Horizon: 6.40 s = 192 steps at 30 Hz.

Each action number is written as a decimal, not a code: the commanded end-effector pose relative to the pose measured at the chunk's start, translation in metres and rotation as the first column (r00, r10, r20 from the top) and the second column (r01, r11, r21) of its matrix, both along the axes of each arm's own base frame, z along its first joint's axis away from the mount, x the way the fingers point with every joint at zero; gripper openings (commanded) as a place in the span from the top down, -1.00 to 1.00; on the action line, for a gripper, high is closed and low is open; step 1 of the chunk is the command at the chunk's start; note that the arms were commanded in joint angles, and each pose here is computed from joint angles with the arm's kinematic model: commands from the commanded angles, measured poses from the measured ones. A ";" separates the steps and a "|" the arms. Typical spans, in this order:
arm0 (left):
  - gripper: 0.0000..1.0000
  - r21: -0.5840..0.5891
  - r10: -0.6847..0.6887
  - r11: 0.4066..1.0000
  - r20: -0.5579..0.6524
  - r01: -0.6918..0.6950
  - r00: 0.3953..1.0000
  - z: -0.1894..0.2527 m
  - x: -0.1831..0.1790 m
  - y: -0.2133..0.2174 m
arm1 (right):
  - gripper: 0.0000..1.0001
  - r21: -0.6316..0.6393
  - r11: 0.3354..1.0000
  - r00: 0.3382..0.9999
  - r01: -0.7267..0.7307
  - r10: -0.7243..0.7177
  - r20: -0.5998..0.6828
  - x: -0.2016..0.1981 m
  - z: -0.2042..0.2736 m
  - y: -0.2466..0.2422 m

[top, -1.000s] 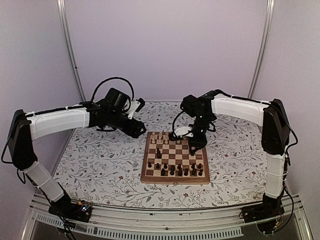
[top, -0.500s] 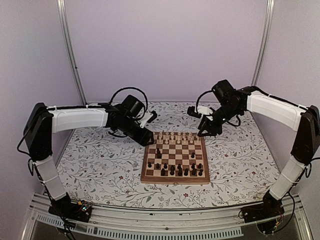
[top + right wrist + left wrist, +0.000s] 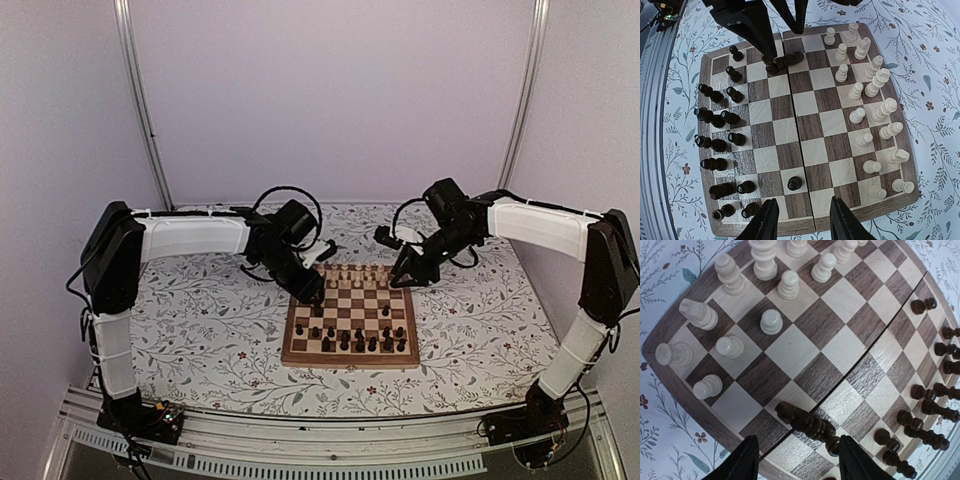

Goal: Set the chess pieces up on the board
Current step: Pick up the chess piece from the chessboard, then place the chess piece on the chessboard.

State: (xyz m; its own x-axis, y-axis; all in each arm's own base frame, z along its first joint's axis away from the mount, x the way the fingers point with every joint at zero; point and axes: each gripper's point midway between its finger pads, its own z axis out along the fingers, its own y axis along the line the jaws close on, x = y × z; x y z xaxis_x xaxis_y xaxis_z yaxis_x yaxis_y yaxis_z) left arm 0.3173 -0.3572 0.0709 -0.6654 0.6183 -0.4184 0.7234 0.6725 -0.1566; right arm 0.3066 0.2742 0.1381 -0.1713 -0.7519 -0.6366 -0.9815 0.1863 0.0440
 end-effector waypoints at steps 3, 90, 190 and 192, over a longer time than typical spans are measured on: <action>-0.16 0.024 -0.052 0.998 -0.030 0.053 0.998 -0.001 -0.013 -0.012 | 0.26 0.029 1.000 1.000 -0.003 0.004 -0.019 0.002 0.000 0.006; 0.98 -0.122 -0.376 0.888 0.359 0.443 0.854 0.126 -0.052 -0.073 | 0.89 0.536 0.841 0.683 0.071 0.351 -0.641 -0.021 0.064 0.086; -0.22 -0.250 0.200 0.962 0.385 -0.107 0.901 0.142 -0.035 0.064 | 0.84 -0.220 0.965 0.986 -0.142 0.158 0.054 -0.033 -0.078 0.090; -0.22 -0.238 0.194 0.965 0.381 -0.107 0.904 0.138 -0.035 0.065 | 0.83 -0.227 0.964 0.986 -0.140 0.155 0.052 -0.032 -0.082 0.090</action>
